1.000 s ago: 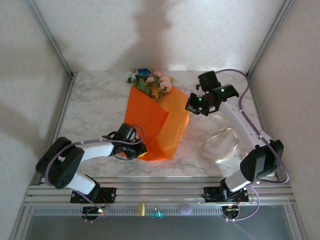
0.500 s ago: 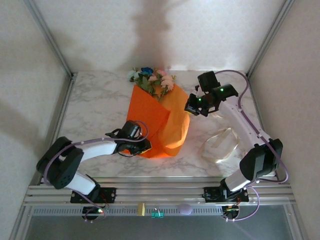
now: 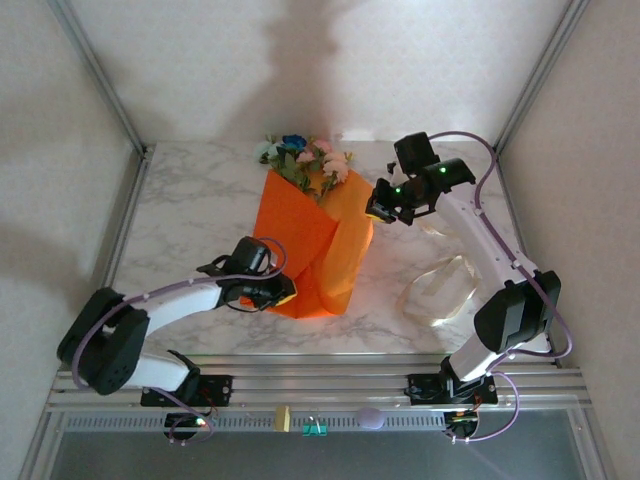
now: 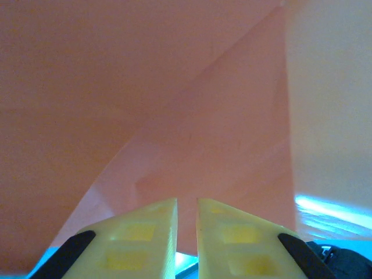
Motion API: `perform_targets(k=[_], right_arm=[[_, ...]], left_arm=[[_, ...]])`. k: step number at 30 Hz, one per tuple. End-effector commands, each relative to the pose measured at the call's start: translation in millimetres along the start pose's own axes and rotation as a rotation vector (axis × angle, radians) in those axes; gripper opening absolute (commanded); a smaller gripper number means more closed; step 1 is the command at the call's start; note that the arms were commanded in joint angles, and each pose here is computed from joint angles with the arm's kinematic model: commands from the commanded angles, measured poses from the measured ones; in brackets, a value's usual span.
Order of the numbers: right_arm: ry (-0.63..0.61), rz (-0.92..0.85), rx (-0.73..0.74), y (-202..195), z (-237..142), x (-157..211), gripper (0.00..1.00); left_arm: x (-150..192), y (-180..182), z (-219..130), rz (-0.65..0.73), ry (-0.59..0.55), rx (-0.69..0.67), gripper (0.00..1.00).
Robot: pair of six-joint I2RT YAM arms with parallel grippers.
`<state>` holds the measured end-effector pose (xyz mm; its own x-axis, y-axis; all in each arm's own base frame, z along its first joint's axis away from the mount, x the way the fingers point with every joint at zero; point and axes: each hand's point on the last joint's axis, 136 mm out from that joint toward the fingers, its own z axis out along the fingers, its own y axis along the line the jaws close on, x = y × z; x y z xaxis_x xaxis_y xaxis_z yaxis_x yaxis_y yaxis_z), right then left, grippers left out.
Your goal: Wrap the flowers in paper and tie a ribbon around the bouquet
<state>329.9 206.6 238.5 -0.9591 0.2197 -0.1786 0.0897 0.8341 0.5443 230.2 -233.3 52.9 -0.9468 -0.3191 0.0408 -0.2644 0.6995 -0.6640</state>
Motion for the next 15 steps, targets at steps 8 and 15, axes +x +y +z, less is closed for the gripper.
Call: perform_targets(k=[8,15], right_arm=[[0.023,0.025,-0.009,-0.1,0.4,1.8,0.06],[0.024,0.030,-0.018,1.7,-0.8,2.3,0.06]], left_arm=[[18.8,-2.9,45.5,0.082,0.135,-0.040,0.13],[6.0,-11.7,42.2,0.112,0.079,-0.080,0.16]])
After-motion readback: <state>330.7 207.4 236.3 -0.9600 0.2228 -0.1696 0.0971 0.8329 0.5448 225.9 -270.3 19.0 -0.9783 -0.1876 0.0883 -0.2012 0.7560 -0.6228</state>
